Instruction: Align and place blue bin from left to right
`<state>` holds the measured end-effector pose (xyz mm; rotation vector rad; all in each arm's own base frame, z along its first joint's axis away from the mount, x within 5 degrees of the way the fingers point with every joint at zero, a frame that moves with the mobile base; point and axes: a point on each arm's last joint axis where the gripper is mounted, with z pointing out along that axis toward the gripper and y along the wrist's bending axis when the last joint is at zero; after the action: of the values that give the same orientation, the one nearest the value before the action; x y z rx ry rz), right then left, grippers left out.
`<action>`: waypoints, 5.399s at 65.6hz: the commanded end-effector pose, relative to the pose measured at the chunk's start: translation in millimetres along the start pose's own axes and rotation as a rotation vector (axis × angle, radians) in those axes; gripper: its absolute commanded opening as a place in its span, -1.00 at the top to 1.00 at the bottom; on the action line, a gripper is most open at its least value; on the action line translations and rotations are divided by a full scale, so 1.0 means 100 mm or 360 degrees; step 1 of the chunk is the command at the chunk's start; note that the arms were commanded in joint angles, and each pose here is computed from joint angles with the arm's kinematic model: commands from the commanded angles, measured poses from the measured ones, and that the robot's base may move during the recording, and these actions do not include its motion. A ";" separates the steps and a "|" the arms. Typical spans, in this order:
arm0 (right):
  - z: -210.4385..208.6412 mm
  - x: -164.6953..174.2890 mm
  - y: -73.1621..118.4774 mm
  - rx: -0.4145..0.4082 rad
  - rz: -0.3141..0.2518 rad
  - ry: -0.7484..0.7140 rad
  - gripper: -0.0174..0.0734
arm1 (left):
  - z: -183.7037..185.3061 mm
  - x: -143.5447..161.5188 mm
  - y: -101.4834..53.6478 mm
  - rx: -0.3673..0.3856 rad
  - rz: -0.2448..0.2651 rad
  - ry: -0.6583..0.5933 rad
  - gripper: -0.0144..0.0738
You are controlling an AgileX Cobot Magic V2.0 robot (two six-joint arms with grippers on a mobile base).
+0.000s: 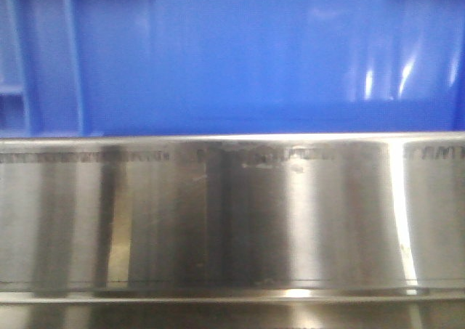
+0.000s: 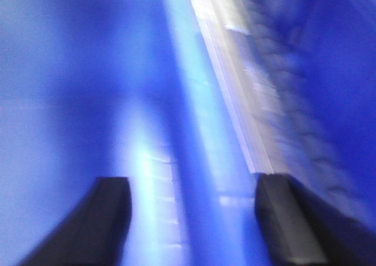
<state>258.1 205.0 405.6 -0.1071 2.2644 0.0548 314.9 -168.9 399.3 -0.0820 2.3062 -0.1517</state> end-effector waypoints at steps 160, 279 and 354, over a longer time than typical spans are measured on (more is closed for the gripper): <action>-1.62 0.96 -1.01 -0.0939 -0.0429 -0.0935 0.79 | -1.68 1.25 0.75 0.1230 0.0200 -0.1123 0.92; -1.62 0.95 -1.01 -0.0935 -0.0428 -0.0935 0.79 | -1.68 1.25 0.75 0.1230 0.0200 -0.1123 0.92; -0.54 2.41 -1.75 -0.0053 -0.0148 -0.1236 0.79 | -1.68 1.25 0.75 0.1230 0.0200 -0.1123 0.92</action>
<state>80.7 14.8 259.4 -0.1932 1.5184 0.0865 107.2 -92.9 408.0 0.3385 1.4495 -0.7799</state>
